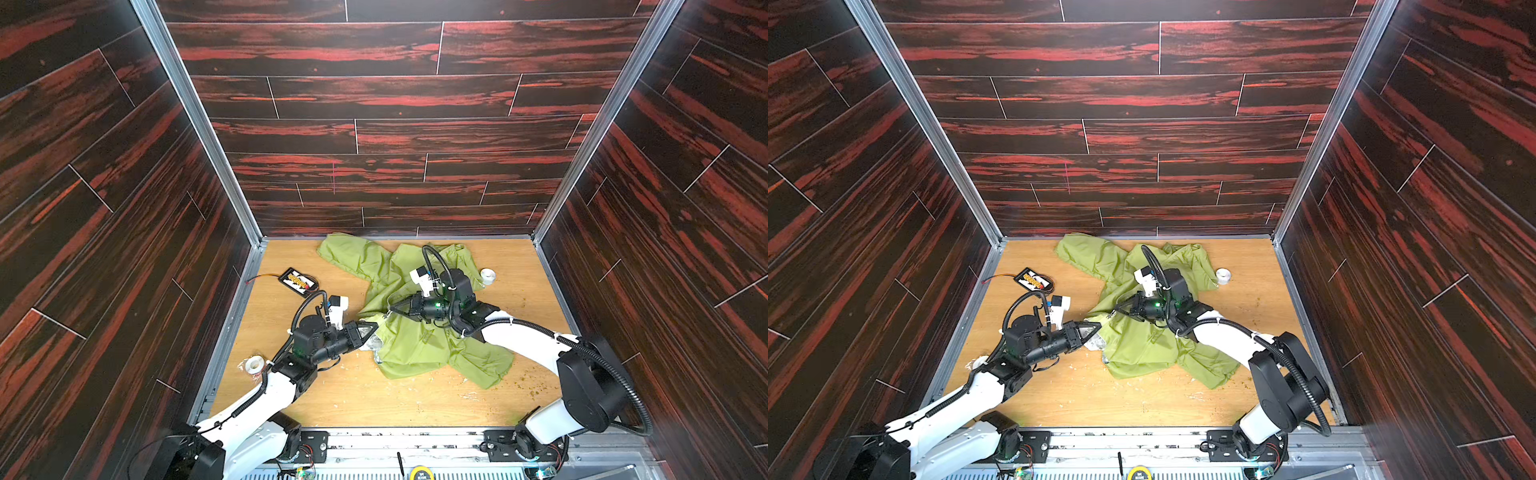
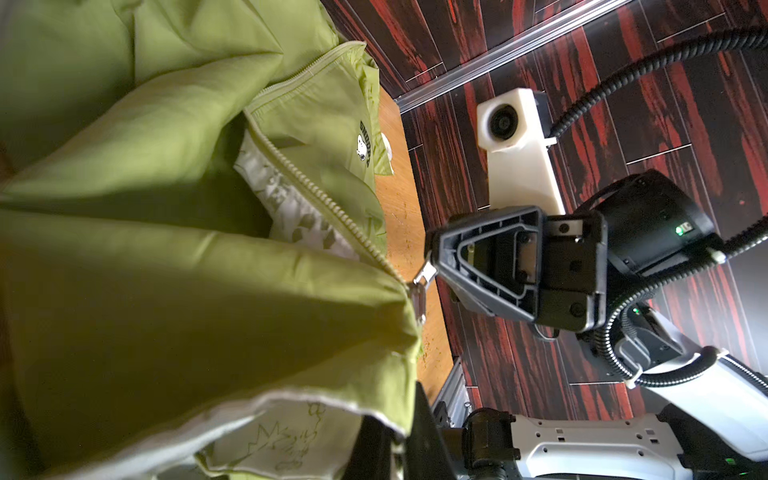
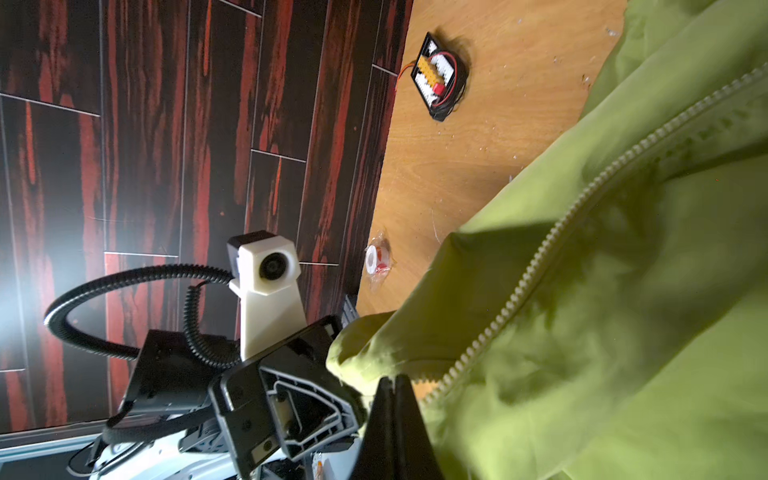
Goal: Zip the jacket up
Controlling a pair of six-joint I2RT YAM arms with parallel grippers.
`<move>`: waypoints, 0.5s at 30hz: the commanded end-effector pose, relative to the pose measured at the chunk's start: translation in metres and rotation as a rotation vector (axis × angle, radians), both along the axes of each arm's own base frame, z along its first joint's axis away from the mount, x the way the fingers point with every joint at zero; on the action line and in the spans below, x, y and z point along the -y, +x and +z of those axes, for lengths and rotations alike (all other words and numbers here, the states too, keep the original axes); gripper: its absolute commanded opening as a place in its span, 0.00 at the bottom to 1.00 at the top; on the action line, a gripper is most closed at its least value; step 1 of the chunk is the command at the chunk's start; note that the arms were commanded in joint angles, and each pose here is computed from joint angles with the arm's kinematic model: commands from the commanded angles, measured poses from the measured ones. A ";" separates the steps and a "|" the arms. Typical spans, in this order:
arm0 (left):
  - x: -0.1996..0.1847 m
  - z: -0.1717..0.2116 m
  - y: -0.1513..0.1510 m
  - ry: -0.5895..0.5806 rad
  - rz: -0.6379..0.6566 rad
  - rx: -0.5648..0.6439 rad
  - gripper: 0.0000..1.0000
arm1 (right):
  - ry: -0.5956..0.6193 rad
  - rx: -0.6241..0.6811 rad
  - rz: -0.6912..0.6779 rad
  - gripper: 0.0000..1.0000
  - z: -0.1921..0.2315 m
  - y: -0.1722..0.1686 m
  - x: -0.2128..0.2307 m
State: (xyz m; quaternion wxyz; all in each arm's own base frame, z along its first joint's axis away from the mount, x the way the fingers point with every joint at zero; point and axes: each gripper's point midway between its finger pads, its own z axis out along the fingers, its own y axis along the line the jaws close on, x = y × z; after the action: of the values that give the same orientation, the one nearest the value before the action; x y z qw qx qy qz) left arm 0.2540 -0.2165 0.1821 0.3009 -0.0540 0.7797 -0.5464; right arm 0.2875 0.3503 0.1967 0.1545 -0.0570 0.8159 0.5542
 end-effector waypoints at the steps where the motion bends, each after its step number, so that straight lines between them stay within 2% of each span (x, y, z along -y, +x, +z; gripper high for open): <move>1: -0.006 -0.005 -0.002 0.040 0.010 -0.009 0.00 | -0.007 0.070 -0.052 0.00 0.017 0.016 0.005; 8: -0.010 -0.006 -0.002 0.079 0.018 -0.013 0.00 | 0.010 0.081 0.009 0.00 0.028 0.019 -0.007; 9: -0.010 -0.007 -0.003 0.087 0.019 -0.017 0.00 | -0.015 0.082 0.001 0.06 0.026 0.024 -0.004; 11: -0.014 -0.011 -0.005 0.105 0.031 -0.032 0.00 | -0.080 0.097 -0.055 0.28 0.025 0.039 0.009; 15: -0.025 -0.027 -0.015 0.172 0.051 -0.087 0.00 | -0.220 0.163 -0.208 0.50 0.026 0.081 0.050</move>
State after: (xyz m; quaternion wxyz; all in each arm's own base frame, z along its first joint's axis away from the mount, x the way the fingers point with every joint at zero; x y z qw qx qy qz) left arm 0.2446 -0.2013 0.1633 0.2902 -0.0655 0.8152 -0.4970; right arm 0.3407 0.3298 0.2426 0.2380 -0.0577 0.8225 0.5133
